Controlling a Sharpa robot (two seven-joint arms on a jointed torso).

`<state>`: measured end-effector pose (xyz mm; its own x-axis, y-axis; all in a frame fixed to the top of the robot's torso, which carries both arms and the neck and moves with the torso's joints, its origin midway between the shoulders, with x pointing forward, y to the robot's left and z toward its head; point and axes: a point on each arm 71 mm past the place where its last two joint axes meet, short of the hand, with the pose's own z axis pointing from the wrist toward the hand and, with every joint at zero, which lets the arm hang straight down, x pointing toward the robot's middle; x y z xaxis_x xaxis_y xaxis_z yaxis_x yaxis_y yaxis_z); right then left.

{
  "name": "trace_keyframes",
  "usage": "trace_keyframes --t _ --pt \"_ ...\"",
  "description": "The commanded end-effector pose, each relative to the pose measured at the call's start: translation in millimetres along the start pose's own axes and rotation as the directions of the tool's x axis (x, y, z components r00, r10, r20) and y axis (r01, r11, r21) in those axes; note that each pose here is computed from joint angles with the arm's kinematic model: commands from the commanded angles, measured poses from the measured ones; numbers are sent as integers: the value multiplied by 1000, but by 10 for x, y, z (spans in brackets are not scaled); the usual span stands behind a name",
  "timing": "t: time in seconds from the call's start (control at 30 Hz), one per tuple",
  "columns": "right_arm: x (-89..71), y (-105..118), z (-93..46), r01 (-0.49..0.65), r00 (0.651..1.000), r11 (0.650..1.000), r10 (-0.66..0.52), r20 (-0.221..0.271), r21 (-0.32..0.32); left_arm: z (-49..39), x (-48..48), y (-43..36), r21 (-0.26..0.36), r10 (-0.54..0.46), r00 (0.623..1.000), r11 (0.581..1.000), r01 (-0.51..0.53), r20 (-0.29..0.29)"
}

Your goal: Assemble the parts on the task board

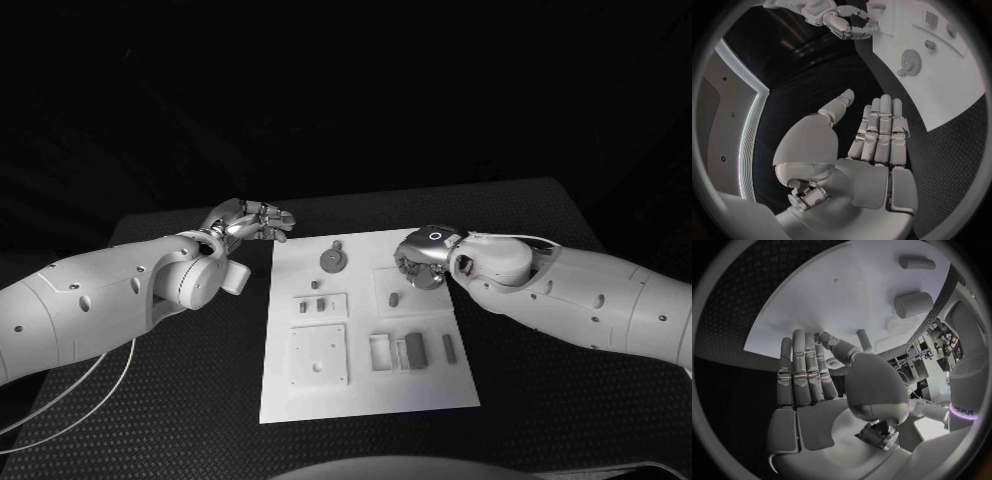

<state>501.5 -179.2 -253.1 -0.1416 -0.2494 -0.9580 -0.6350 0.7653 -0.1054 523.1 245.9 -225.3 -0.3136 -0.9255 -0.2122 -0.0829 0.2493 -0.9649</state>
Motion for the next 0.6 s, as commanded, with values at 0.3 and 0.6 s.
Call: trace_keyframes --t 0.3,0.6 --pt "106 78 -27 3 1000 1000 -3 -2 -6 6 16 -19 5 -8 1000 1000 8 -5" --pt "77 67 -47 0 999 1000 0 35 5 9 1 -14 3 -6 1000 1000 6 0"
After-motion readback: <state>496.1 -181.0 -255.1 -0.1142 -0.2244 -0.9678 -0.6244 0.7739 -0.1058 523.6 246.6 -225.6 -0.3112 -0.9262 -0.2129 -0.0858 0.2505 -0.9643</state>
